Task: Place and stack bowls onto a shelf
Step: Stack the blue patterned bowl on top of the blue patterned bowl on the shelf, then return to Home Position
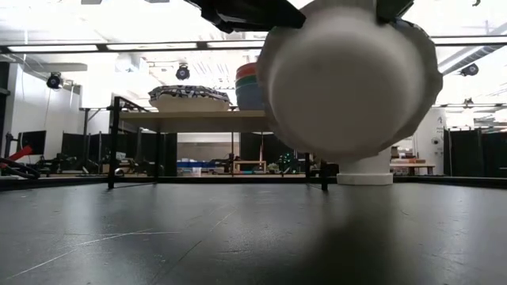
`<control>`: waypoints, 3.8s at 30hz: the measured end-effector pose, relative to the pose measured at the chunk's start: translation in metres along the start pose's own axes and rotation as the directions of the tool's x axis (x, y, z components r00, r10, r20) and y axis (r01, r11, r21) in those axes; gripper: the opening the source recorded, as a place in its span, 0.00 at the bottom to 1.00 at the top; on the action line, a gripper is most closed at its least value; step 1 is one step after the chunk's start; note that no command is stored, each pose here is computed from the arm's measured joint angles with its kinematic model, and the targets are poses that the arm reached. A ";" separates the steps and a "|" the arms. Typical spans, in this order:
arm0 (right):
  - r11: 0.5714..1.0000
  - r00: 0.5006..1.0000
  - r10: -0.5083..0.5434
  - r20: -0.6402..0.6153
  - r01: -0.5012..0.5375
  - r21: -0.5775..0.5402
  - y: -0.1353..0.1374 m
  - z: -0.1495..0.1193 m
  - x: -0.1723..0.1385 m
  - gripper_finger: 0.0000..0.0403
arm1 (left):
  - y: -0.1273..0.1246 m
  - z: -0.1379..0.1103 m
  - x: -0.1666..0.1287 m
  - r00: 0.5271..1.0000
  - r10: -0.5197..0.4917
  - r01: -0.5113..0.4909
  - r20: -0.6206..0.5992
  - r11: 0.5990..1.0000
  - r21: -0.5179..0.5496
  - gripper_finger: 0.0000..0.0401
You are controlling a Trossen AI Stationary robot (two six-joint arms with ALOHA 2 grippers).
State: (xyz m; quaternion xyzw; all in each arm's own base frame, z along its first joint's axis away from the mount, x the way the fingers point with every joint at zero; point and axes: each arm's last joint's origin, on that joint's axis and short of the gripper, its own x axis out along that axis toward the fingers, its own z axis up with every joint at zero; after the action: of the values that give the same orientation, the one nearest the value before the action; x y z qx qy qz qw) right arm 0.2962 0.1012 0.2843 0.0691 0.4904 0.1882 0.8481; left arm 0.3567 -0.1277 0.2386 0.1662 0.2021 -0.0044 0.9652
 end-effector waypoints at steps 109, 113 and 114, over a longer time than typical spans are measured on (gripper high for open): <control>0.935 0.704 -0.047 0.709 0.282 -0.217 -0.040 -0.141 -0.080 0.42 | 0.075 -0.049 -0.112 0.991 0.036 -0.067 -0.130 0.968 -0.242 0.23; 0.943 0.694 -0.069 0.717 0.280 -0.181 -0.046 -0.155 -0.079 0.39 | 0.086 -0.062 -0.139 0.996 0.082 -0.090 -0.039 0.958 -0.272 0.15; 0.943 0.697 -0.073 0.713 0.281 -0.178 -0.046 -0.158 -0.080 0.38 | 0.087 -0.066 -0.146 0.996 0.091 -0.091 -0.012 0.955 -0.282 0.13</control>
State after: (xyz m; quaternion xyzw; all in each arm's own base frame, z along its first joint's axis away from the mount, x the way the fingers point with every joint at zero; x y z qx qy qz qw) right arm 0.1368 0.0172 0.2540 -0.0307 0.1076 0.1305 0.9851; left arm 0.2039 -0.0324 0.2668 0.0358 0.1921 0.0687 0.9783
